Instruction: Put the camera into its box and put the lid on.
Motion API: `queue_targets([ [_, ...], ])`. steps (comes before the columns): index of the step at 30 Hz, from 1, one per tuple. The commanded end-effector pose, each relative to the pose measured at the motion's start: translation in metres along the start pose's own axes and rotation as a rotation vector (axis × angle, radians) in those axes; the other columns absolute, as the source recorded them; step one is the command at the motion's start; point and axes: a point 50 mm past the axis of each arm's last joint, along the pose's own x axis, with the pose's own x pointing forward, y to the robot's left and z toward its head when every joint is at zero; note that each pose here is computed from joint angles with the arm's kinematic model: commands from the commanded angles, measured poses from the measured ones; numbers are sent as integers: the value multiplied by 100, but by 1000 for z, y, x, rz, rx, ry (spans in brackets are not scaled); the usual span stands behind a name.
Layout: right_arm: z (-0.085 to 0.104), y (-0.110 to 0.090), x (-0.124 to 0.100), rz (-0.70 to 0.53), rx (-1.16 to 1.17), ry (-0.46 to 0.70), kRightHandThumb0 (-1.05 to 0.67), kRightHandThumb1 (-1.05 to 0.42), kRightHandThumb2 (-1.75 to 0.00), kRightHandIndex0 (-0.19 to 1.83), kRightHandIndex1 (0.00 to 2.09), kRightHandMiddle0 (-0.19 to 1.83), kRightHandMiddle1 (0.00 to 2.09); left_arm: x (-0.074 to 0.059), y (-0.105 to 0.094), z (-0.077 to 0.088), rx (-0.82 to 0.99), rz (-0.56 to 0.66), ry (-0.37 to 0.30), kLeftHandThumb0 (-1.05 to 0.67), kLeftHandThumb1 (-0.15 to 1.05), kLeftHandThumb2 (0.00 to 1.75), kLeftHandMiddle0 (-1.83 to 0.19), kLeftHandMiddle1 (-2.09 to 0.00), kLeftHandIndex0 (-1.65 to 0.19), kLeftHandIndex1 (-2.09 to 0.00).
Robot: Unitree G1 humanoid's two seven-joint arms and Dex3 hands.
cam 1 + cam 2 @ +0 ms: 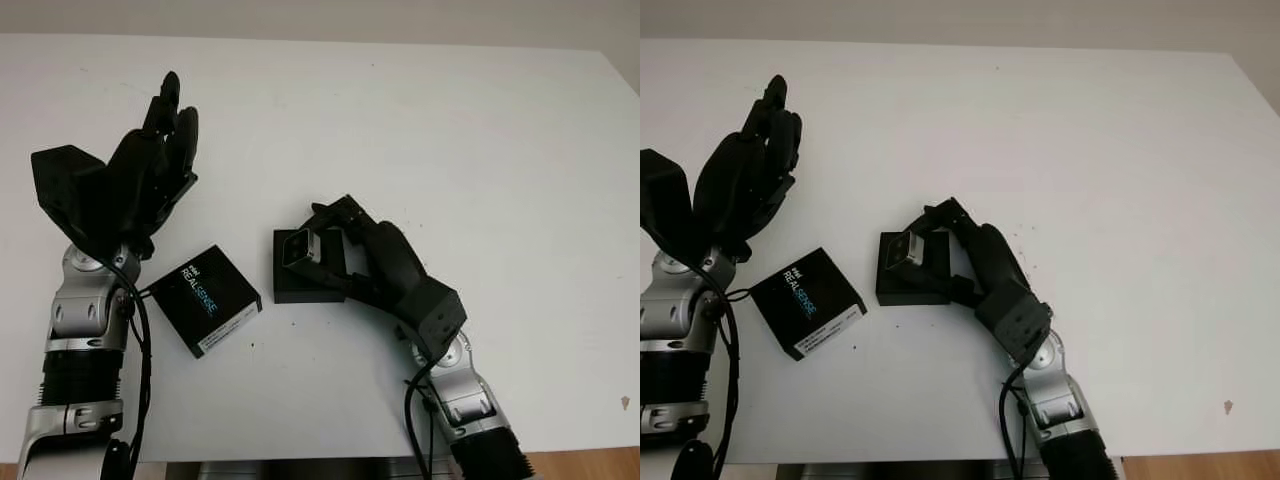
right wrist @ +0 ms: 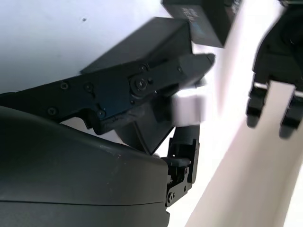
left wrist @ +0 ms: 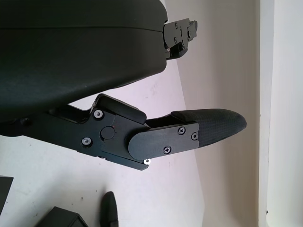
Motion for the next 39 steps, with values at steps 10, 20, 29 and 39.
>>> queue_targets([
  [10, 1, -7, -10, 24, -128, -10, -71, -94, -5, -19, 0, 1, 22, -3, 3, 0, 1, 4, 3, -80, 105, 60, 19, 0, 19, 0],
  [20, 9, -16, -10, -24, -185, -50, -72, -93, -5, -19, 0, -6, 13, -3, 2, 1, 11, 3, 8, -81, 105, 59, 19, 0, 19, 0],
  [29, 53, -52, -10, -131, -362, -229, -72, -94, -6, -5, 8, 3, 15, -2, 1, 0, 1, 1, 1, -81, 105, 60, 19, 0, 19, 0],
  [39, 73, -58, -12, -91, -602, -328, -71, -101, -8, 28, 22, 12, 62, -2, 0, -1, -1, 0, 4, -82, 105, 58, 19, 0, 19, 0],
])
